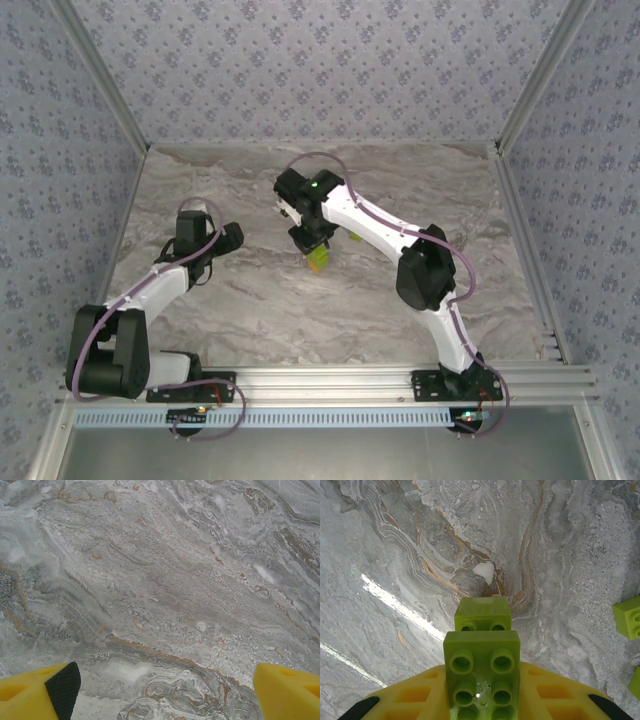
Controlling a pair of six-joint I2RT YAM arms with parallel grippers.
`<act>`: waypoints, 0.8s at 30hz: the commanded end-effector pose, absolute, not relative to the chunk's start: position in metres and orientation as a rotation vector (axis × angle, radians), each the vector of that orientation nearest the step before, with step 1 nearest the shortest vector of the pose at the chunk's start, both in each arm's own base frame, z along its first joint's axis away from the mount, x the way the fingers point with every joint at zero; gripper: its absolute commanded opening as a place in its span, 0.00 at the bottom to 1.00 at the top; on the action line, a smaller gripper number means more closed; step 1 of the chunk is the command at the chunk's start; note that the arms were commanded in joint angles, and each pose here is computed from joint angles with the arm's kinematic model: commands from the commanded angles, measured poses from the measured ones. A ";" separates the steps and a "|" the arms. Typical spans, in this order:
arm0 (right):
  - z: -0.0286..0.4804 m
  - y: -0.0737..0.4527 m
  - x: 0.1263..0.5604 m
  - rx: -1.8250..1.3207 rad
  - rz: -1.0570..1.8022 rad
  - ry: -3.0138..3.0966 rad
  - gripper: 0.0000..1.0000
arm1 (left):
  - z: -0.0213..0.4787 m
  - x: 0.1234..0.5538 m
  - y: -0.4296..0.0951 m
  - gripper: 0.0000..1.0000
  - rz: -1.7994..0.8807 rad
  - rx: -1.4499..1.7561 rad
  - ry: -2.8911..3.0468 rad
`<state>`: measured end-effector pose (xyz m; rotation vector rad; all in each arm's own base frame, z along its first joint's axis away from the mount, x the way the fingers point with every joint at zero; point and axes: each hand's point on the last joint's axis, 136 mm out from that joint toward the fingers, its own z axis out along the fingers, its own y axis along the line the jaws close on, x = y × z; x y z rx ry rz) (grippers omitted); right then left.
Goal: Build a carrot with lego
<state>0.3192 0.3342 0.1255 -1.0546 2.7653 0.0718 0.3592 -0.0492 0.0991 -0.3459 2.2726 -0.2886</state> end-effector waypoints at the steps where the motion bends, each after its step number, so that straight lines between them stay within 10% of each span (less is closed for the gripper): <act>1: 0.117 0.333 0.316 -1.043 0.087 2.800 0.35 | 0.108 0.363 -0.049 0.91 -0.311 -0.356 2.241; 10: 0.110 0.331 0.314 -1.039 0.084 2.813 0.40 | 0.107 0.363 -0.049 0.91 -0.309 -0.354 2.243; 24: 0.165 0.330 0.323 -0.978 0.125 2.687 0.75 | 0.107 0.363 -0.050 0.91 -0.311 -0.354 2.246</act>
